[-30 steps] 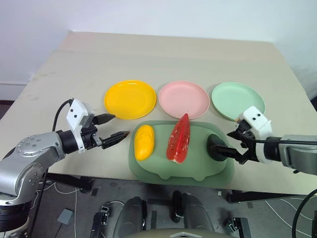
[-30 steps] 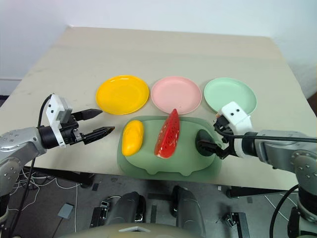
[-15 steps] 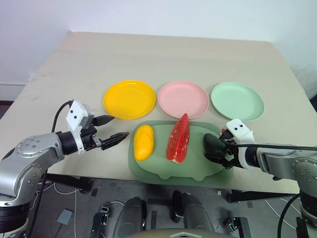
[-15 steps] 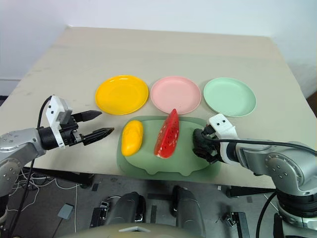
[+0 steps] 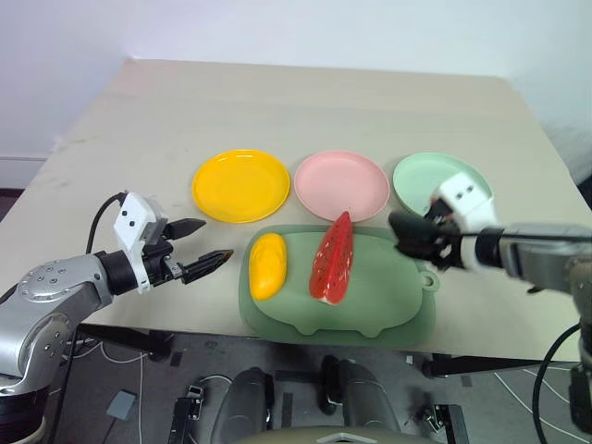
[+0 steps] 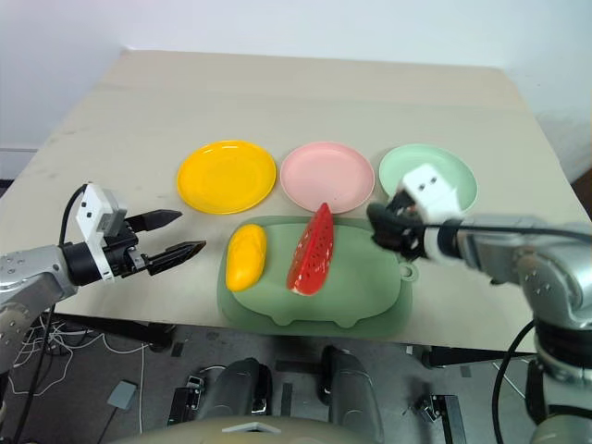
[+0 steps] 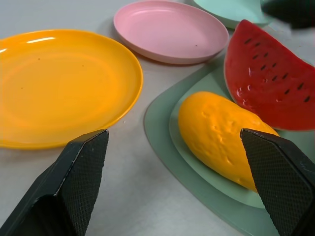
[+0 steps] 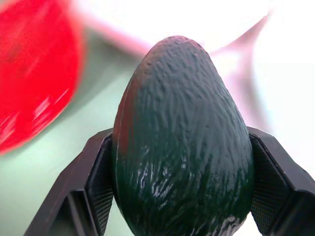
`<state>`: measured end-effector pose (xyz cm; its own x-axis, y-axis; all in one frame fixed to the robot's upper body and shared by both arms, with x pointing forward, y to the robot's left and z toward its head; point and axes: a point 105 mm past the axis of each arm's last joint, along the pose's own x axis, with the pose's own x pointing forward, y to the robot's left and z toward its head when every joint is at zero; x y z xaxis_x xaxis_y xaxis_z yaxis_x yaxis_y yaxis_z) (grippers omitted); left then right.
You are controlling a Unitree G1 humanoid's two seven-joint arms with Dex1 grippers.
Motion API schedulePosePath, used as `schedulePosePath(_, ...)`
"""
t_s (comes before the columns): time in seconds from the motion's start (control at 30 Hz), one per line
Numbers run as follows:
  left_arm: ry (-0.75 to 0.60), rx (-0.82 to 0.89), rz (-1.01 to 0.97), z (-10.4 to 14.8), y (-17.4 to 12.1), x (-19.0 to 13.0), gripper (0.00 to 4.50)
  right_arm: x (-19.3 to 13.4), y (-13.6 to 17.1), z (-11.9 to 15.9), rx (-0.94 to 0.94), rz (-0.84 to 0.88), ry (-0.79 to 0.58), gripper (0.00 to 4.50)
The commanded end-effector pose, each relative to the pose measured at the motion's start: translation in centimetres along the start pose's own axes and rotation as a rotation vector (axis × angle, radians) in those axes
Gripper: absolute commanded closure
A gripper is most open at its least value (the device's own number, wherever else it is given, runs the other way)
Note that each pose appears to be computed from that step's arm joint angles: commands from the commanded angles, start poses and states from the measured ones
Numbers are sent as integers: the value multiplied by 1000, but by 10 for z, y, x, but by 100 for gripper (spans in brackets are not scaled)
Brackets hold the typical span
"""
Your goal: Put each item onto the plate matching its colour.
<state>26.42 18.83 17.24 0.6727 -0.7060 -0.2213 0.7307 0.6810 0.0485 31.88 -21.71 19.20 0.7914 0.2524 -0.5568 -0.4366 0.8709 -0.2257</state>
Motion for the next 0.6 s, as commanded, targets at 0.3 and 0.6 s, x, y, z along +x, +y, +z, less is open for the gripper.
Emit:
schedulePosePath(0.3, -45, 81, 19, 17, 2, -2, 0, 77, -87, -17, -121, -243, 51, 137)
schedulePosePath(0.6, -35, 67, 29, 12, -4, -6, 0, 67, -93, 14, -190, -238, -51, 1)
